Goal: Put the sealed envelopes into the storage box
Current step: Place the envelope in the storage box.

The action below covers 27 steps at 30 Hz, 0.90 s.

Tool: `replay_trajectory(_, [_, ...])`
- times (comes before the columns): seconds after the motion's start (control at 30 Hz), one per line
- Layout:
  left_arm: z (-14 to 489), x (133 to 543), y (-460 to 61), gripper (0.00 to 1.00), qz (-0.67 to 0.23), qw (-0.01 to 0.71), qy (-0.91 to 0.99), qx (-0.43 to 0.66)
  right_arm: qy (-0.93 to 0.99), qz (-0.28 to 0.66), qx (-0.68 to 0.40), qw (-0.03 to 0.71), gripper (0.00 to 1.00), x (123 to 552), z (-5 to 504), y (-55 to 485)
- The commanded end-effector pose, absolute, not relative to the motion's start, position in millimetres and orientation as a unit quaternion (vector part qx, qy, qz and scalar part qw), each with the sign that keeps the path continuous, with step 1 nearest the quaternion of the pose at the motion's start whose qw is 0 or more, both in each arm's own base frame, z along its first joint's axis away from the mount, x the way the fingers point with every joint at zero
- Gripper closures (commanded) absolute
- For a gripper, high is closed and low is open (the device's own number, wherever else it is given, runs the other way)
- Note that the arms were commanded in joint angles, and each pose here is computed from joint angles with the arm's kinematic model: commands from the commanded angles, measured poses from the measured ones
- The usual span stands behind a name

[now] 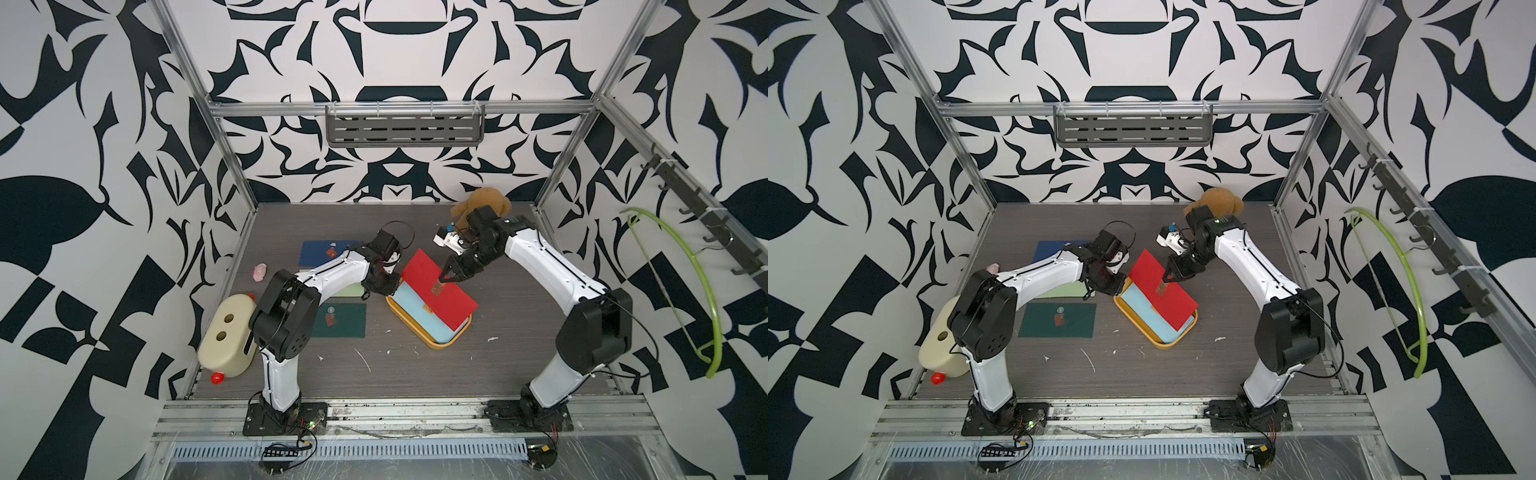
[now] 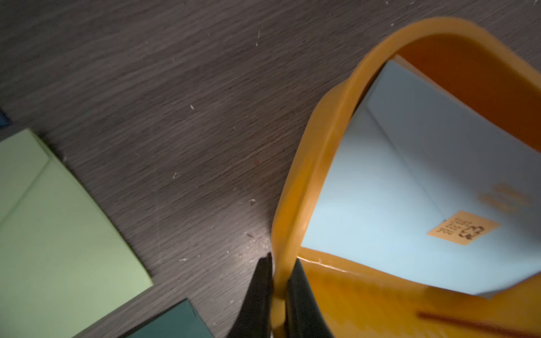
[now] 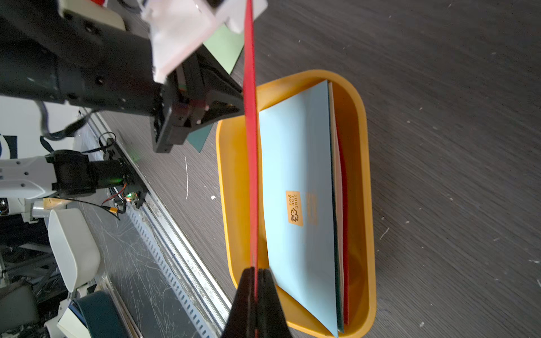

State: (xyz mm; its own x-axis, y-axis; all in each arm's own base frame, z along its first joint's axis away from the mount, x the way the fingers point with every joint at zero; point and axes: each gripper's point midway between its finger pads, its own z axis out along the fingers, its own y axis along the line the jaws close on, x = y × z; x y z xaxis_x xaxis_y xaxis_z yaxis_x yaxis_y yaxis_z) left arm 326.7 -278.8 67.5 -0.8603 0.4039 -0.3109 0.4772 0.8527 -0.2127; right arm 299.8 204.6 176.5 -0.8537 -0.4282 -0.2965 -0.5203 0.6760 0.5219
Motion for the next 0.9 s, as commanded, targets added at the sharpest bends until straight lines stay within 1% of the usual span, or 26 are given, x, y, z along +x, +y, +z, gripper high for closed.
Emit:
replay_trajectory(0.0, [79,325,-277,0.93,-0.149,0.135,0.948,0.246,0.904,0.319,-0.277,0.057,1.0,292,172,207])
replay_trajectory(0.57, [78,320,-276,0.93,-0.151,0.134,0.945,0.256,0.903,0.317,-0.29,0.021,1.0,307,136,213])
replay_trajectory(0.87, [76,320,-277,0.93,-0.153,0.13,0.946,0.256,0.898,0.318,-0.3,0.039,1.0,321,128,220])
